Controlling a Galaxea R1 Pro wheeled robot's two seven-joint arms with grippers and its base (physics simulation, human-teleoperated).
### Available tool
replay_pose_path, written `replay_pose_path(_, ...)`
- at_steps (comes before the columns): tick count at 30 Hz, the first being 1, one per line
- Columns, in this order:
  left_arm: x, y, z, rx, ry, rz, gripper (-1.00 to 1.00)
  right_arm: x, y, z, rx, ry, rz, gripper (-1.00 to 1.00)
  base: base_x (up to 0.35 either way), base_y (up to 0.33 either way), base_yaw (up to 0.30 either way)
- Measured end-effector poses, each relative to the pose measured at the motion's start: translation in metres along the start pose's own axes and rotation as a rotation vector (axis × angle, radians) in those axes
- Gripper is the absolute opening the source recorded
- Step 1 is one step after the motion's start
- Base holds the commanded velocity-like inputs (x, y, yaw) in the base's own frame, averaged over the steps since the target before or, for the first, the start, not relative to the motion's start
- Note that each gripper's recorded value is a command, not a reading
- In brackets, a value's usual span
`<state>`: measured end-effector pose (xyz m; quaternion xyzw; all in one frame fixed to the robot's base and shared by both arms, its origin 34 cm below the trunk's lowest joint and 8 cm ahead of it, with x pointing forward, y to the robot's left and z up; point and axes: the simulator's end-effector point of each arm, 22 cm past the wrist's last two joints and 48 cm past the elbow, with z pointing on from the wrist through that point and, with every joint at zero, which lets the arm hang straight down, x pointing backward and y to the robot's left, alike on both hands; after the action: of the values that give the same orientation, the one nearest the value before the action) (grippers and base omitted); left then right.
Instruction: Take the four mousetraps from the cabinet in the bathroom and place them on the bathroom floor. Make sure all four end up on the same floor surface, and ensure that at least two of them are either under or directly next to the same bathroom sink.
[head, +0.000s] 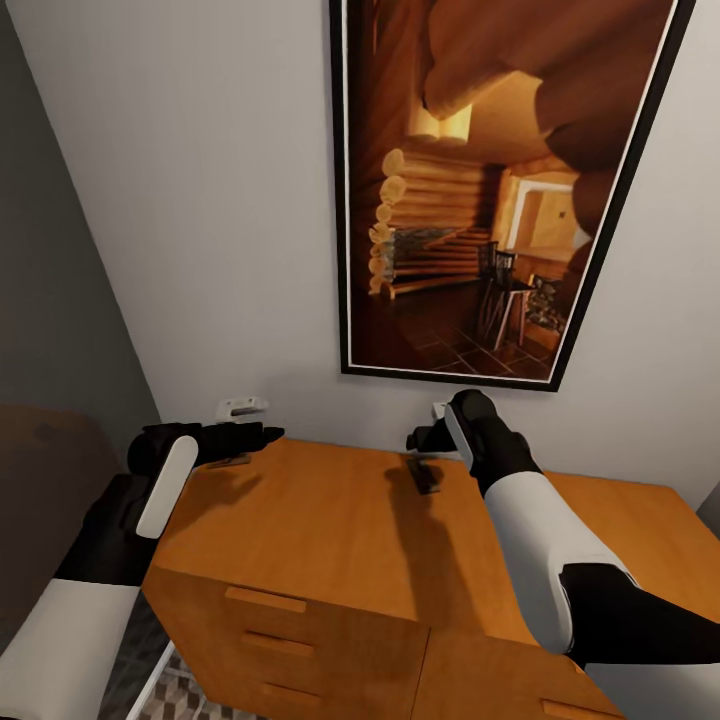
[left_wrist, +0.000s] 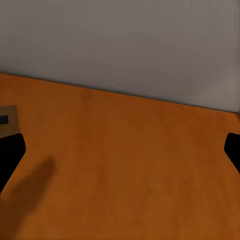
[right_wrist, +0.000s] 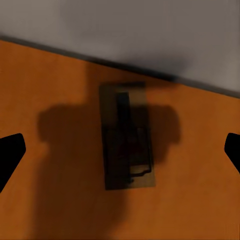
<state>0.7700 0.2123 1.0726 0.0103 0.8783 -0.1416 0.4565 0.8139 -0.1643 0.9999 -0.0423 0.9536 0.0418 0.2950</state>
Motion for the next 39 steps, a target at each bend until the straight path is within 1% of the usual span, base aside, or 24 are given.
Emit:
replay_pose_path(14,0.0,0.001,0.0,-0.002,0.0,0.0,1.0,0.009,0.003,0.006,-0.008,0.025,0.003,1.0,0.0,0.0,0.0)
replay_pose_path(23,0.0,0.001,0.0,-0.002,0.0,0.0,1.0,0.033,0.001,0.019,-0.007,0.093,0.001,1.0,0.0,0.0,0.0)
replay_pose_path(39,0.0,0.0,0.0,-0.001,0.0,0.001,1.0,0.04,-0.003,0.022,-0.001,0.11,0.002,1.0,0.0,0.0,0.0)
